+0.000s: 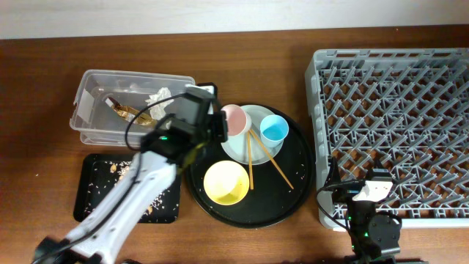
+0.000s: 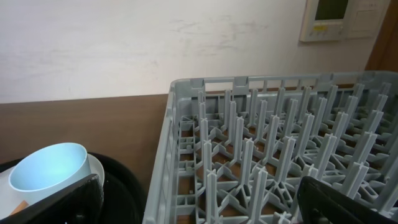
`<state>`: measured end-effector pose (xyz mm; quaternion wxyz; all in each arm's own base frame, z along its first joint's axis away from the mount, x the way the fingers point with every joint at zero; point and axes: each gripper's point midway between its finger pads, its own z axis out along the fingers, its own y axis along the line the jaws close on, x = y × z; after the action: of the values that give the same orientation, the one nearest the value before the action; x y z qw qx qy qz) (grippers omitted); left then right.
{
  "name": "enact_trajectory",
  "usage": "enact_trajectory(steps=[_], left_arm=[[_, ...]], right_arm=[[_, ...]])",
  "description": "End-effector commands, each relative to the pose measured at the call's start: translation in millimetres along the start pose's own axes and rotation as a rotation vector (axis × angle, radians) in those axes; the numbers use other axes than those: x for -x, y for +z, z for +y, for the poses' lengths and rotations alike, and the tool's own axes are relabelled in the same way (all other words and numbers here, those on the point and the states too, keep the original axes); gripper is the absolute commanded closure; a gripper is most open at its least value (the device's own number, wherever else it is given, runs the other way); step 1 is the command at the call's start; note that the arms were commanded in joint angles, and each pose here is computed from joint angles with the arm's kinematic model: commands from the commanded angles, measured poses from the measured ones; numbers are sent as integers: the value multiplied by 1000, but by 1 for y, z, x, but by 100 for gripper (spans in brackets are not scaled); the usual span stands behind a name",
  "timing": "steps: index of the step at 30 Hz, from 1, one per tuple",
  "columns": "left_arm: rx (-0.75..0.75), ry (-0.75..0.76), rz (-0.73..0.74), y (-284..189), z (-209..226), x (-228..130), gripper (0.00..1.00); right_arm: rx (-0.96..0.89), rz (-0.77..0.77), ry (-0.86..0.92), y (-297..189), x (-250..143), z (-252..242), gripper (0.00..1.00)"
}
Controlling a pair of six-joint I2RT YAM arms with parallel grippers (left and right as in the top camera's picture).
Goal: Sort waste into correct bins and load items into the dishwasher rack
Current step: 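Grasp the pink cup with the left gripper and lift it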
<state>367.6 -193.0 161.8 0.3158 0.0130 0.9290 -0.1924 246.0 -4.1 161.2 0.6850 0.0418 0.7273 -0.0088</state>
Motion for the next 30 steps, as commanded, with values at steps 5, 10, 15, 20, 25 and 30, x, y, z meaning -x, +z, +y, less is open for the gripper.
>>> enact_trajectory(steps=[5,10,15,20,25,30], left_arm=[[-851,-120,202,-98,-53,9,100],[-1080,-140,238,-139,-52,14,100],[-1108,-99,245,-141,-61,9,100],[-1127,-76,272,-142,-72,2,100],[-1140,-62,292,-142,-79,-3,100],[-1141,-62,294,-142,-80,-4,100]], right_arm=[[17,-11,8,0,2,3,2],[511,30,6,-22,-6,84,2],[673,107,220,-38,-5,108,2],[843,249,437,-61,-8,132,2],[1011,331,445,-87,-13,149,2],[1057,395,514,-96,-13,154,2]])
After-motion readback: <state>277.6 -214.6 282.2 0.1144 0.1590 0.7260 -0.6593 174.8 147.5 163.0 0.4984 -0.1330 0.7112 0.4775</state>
